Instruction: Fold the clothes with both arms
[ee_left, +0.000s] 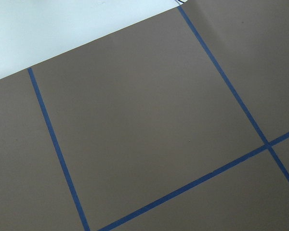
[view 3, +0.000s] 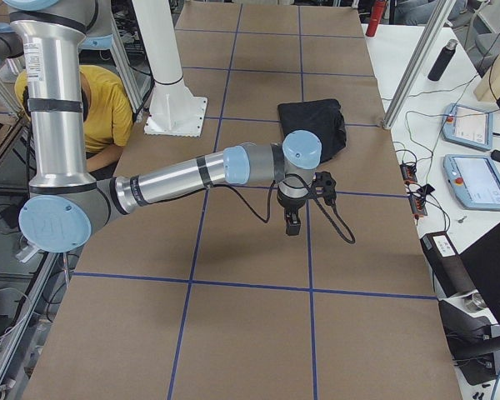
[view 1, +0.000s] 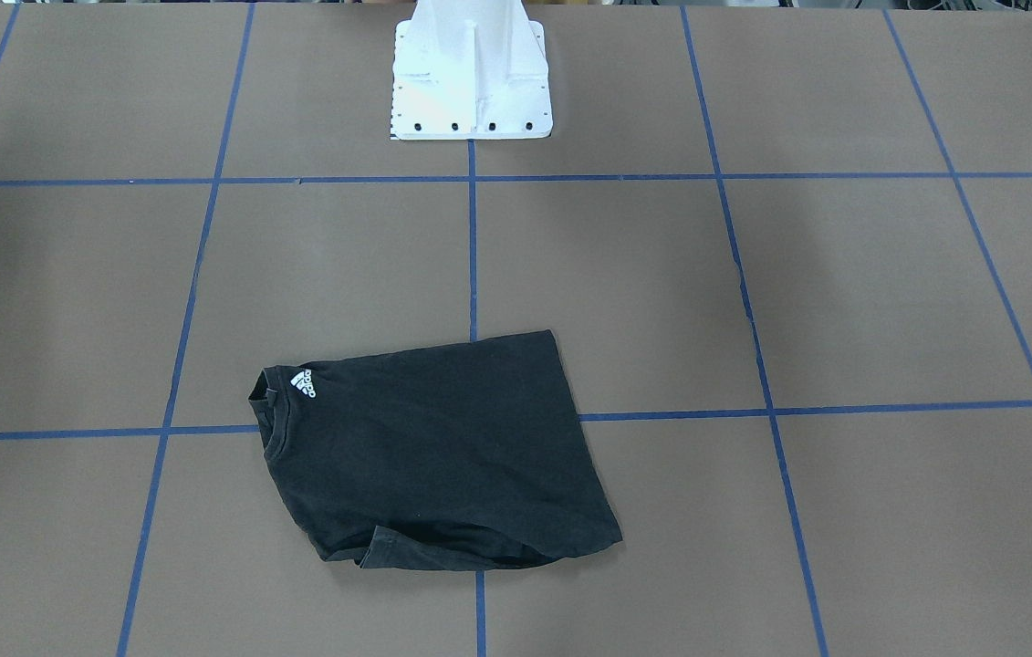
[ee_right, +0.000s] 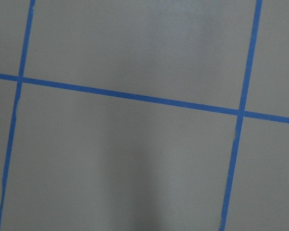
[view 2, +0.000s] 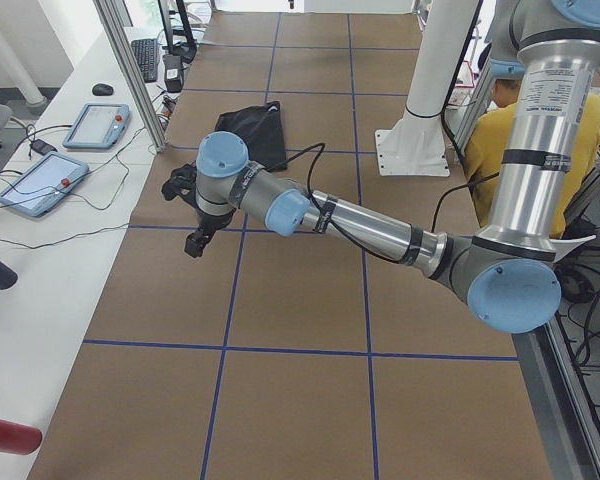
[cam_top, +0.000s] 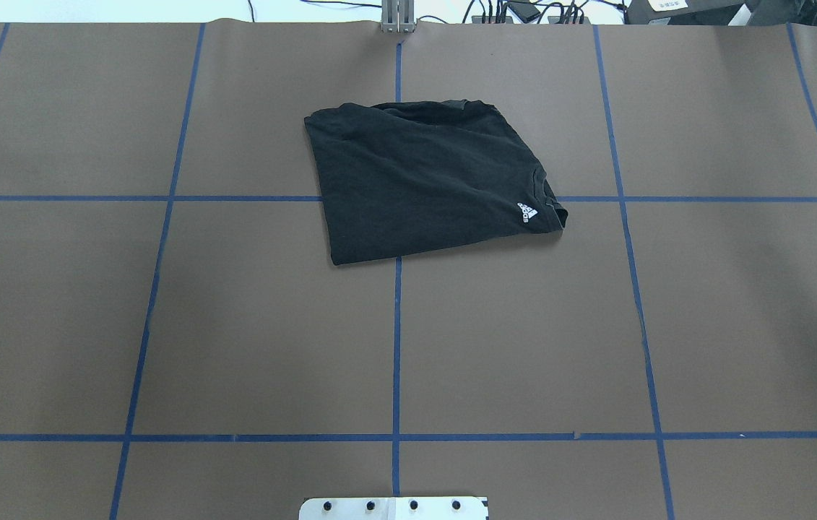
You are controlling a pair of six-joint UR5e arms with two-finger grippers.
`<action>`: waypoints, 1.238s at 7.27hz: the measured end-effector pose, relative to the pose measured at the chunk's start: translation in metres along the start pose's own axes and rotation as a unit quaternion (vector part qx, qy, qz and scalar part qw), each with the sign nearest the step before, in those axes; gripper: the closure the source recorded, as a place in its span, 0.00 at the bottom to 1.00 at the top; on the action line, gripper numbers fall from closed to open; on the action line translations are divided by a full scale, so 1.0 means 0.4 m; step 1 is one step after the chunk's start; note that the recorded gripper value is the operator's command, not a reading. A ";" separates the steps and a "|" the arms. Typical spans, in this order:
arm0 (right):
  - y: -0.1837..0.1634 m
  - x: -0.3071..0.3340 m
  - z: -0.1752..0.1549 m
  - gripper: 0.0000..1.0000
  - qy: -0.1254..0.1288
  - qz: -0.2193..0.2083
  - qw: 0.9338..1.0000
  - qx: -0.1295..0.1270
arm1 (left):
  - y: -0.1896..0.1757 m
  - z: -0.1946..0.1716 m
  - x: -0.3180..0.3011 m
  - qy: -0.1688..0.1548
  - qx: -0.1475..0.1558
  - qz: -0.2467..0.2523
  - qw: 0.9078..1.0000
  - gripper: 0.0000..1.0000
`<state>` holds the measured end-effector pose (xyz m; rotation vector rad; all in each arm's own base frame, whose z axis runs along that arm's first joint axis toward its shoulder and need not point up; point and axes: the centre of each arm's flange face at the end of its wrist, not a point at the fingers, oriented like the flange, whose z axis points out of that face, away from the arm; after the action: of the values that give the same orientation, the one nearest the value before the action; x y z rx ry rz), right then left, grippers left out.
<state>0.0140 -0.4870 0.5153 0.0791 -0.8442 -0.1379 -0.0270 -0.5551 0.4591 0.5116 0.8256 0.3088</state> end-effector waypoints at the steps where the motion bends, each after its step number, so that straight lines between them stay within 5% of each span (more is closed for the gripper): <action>1: 0.015 -0.009 -0.006 0.00 -0.005 -0.002 1.000 0.002 | -0.001 -0.003 0.004 0.000 0.001 0.001 1.000 0.00; 9: 0.024 -0.028 -0.014 0.00 -0.018 -0.003 1.000 0.006 | -0.007 -0.020 0.023 0.001 0.007 0.007 1.000 0.00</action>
<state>0.0116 -0.4757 0.5044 0.0904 -0.8815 -0.1410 -0.0269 -0.5507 0.4473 0.5306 0.8261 0.3171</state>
